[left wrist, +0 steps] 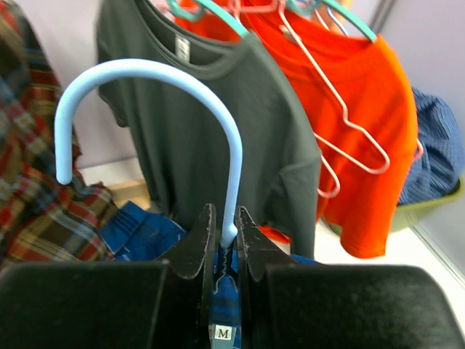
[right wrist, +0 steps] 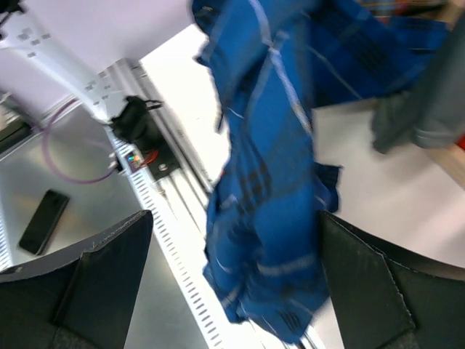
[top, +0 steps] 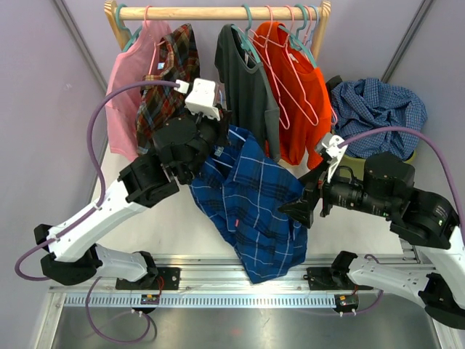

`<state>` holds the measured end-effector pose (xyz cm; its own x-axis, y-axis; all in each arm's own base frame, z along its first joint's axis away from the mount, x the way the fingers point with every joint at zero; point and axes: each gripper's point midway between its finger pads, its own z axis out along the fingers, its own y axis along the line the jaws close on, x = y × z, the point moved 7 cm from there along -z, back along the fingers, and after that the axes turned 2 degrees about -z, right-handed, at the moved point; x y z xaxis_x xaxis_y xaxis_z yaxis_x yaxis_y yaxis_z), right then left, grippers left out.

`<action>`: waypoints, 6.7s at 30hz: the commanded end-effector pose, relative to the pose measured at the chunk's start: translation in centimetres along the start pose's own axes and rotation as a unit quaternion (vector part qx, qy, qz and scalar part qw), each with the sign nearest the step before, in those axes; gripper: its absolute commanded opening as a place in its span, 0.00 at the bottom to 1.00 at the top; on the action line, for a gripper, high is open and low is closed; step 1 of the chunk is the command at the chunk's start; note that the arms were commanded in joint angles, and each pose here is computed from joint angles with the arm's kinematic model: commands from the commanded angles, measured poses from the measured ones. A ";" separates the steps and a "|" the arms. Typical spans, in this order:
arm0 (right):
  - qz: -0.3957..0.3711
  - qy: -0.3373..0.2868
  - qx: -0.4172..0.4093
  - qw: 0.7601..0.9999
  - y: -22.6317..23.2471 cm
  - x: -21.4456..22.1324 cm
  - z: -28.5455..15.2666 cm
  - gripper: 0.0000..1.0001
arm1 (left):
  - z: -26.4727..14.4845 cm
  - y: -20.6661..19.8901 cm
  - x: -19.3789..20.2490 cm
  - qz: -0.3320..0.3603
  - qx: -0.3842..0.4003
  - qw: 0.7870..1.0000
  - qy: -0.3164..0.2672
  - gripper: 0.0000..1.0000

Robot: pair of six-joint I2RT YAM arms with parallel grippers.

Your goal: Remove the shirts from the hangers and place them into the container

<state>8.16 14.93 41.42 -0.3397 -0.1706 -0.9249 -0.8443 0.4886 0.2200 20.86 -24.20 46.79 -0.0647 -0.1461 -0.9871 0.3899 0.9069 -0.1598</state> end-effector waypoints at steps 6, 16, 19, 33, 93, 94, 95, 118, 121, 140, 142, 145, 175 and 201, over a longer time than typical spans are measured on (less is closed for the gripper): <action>0.010 0.032 0.096 0.995 -2.8 2.3 2.3 1.00 | -1.7 0.9 -4.7 -0.033 0.003 0.998 -0.062 0.00; 0.045 0.065 0.069 0.994 -2.7 5.0 4.3 0.66 | -3.4 2.2 -7.2 -0.049 -0.003 0.993 -0.108 0.00; 0.055 0.071 0.074 0.993 -2.5 5.4 3.4 0.00 | -3.2 2.9 -7.4 -0.036 -0.038 0.991 -0.119 0.00; 0.080 -0.006 0.210 0.974 -3.7 5.1 -4.2 0.00 | -4.1 6.2 -9.2 -0.025 -0.164 0.970 -0.180 0.00; 0.040 -0.024 0.131 0.990 -1.8 0.3 -3.4 0.99 | -6.3 -2.5 6.2 -0.176 0.250 0.949 0.071 0.00; 0.040 -0.024 0.130 0.990 -1.8 0.1 -3.4 0.99 | -6.0 -2.7 5.7 -0.168 0.243 0.953 0.073 0.00; 0.040 -0.021 0.129 0.991 -1.8 0.1 -3.3 0.99 | -5.2 -2.9 6.2 -0.152 0.229 0.958 0.086 0.00; 0.097 0.075 0.000 0.992 -0.1 3.2 2.8 0.75 | -1.3 -3.8 6.2 -0.043 0.128 0.983 0.125 0.00; 0.103 0.083 -0.007 0.991 0.0 3.6 3.2 0.53 | -1.0 -3.9 6.2 -0.043 0.127 0.983 0.124 0.00; 0.056 0.038 0.062 0.996 -1.5 0.8 3.0 0.00 | -5.1 0.2 2.6 -0.084 0.091 0.992 0.028 0.99; 0.050 0.026 0.083 0.995 -2.0 0.2 3.2 0.00 | -7.3 2.1 0.6 -0.108 0.086 0.990 -0.025 0.99; 0.042 0.006 0.109 0.993 -2.8 -1.2 4.6 0.00 | -9.7 4.4 0.3 -0.132 0.083 0.986 -0.064 0.99; 0.002 -0.139 0.357 0.924 -10.6 -14.8 19.7 0.00 | -12.4 8.3 10.4 -0.161 0.012 0.986 0.044 0.99; 0.090 -0.102 0.340 0.930 -14.0 -13.7 20.4 0.00 | -12.9 8.8 10.3 -0.169 0.007 0.985 0.041 0.99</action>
<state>34.80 29.42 41.60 -0.3447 0.0151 -0.9386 -0.2789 0.9531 0.1177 11.56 -12.63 34.39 -0.2912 -0.3596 -0.8865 0.3548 0.8200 -0.4492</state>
